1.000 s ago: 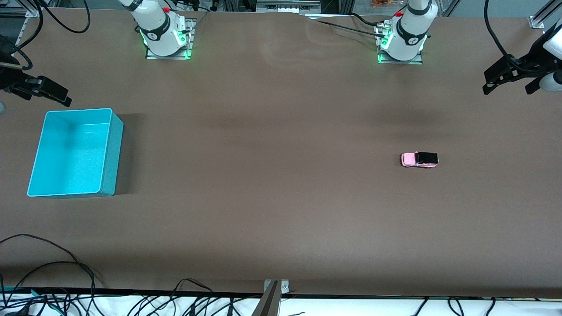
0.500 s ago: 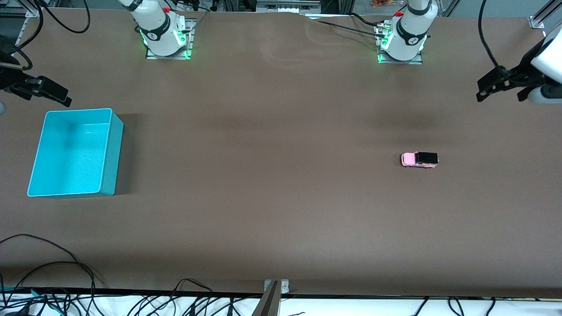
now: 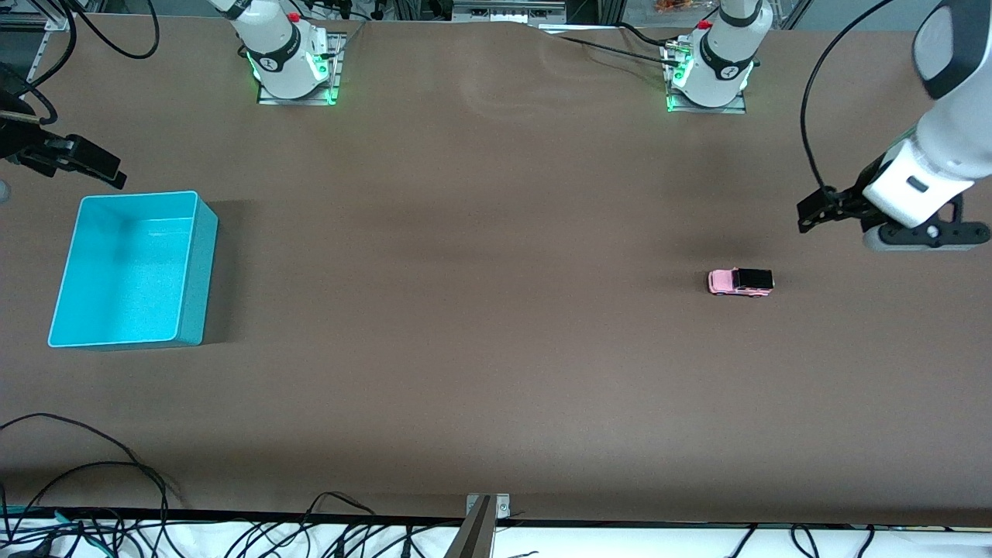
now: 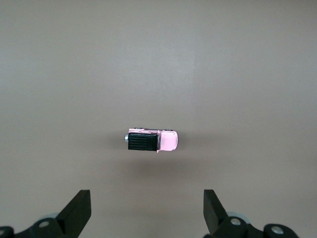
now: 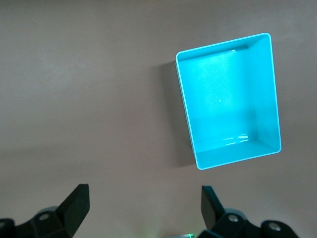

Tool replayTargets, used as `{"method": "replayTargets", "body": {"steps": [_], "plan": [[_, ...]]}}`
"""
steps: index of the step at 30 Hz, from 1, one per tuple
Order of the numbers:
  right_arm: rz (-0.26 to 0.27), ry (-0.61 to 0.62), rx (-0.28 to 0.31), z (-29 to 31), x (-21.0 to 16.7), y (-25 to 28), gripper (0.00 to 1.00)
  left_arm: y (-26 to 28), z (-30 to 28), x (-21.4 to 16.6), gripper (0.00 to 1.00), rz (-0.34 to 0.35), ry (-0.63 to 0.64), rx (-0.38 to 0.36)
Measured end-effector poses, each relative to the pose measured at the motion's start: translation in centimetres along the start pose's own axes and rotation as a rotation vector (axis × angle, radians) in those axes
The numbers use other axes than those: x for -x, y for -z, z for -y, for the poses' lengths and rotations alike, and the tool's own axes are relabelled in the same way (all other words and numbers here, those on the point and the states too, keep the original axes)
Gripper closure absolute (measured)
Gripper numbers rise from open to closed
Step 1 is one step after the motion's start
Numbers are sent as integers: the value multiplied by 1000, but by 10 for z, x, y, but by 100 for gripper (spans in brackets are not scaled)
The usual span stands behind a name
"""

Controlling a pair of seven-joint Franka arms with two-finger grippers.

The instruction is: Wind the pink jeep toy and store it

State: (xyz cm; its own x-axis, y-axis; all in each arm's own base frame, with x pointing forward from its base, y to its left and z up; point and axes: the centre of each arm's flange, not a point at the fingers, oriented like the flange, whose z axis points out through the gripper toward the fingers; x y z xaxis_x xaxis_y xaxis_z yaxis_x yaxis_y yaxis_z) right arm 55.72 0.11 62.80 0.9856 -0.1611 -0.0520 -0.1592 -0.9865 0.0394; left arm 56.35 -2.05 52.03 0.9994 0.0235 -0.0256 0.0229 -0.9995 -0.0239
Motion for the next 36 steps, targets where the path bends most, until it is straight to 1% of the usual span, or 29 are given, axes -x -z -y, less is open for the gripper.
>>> {"method": "replayTargets", "body": {"steps": [17,22,28,31,36], "plan": [[3,-4,0,-2,-1,-2,0,-145,-2,-31,0,15,0,4],[3,-11,0,-6,-2,-2,0,-188,-3,-29,0,63,-3,2],[4,-22,0,-12,-3,-2,0,-225,-4,-18,0,127,-12,0],[4,-26,0,-14,-3,-2,0,-238,-4,-11,0,135,-72,2],[4,-26,0,-14,-3,-2,0,-256,-5,-1,0,119,-332,19]]}}
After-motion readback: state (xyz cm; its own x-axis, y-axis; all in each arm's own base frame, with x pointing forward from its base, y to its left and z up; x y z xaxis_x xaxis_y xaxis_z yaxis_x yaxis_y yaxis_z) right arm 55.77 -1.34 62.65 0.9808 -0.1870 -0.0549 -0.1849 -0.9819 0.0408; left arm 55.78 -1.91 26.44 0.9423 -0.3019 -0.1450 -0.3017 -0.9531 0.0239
